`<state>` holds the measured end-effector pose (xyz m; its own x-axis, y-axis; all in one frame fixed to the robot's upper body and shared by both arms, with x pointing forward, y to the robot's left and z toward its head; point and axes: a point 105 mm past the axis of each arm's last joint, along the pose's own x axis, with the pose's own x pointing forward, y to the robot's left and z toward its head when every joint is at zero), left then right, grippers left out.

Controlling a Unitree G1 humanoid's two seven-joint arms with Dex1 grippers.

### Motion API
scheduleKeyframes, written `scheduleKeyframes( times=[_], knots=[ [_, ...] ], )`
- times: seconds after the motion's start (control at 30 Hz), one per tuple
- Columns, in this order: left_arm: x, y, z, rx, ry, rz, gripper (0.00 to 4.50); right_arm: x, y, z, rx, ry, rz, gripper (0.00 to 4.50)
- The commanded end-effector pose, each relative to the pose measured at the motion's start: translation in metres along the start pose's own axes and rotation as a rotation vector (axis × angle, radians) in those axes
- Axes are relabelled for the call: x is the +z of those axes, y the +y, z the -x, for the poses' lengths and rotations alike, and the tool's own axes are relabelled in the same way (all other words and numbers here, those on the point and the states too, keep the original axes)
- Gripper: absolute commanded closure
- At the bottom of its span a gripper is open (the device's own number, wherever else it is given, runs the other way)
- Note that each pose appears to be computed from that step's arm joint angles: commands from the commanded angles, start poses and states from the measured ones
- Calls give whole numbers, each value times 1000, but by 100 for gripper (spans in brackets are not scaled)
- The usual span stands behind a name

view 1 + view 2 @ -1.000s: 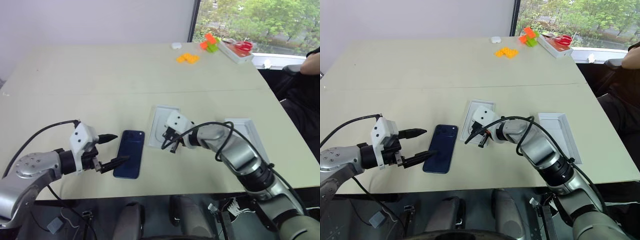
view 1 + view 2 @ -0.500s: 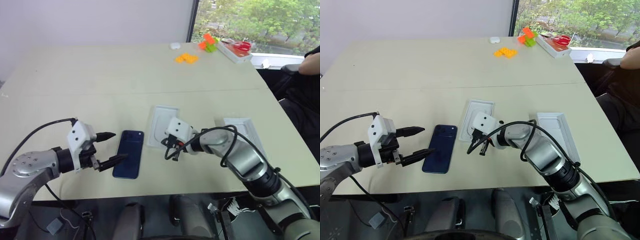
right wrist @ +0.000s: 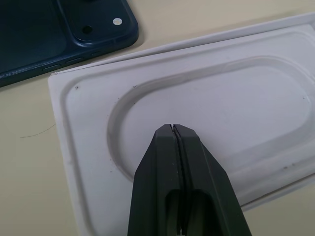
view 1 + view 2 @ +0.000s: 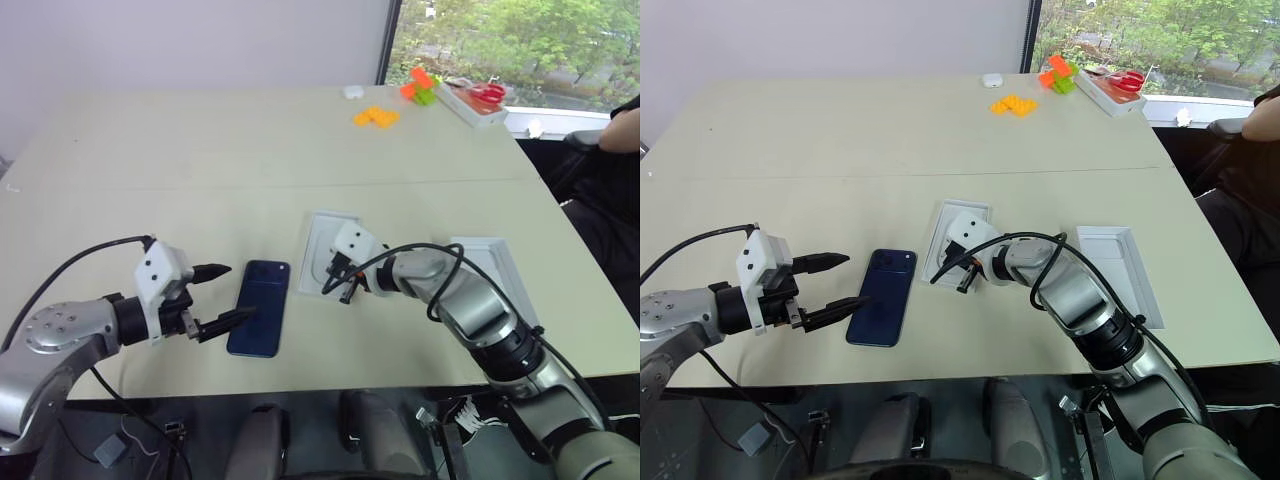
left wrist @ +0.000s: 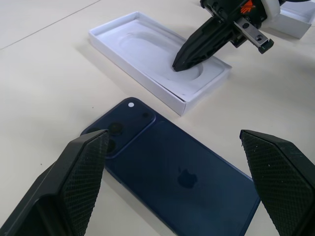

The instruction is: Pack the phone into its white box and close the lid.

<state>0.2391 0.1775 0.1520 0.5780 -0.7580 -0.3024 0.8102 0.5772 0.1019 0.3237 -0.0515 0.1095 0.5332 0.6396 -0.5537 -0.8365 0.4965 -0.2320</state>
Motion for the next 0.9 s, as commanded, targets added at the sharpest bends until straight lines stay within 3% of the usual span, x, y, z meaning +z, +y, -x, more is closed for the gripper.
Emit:
scheduleKeyframes(
  times=[0.03, 0.2, 0.37, 0.9],
  knots=[
    [8, 2, 3, 16, -24, -30, 0, 25, -7, 10, -25, -88, 18, 447],
    [8, 3, 3, 18, -23, -28, 0, 34, -10, 10, -36, -115, 12, 447],
    [9, 3, 1, 17, -29, -26, 0, 30, -44, -8, -199, -71, -67, 447],
    [8, 2, 0, 28, -37, -23, 0, 18, -75, -28, -419, -34, -77, 447]
  ],
)
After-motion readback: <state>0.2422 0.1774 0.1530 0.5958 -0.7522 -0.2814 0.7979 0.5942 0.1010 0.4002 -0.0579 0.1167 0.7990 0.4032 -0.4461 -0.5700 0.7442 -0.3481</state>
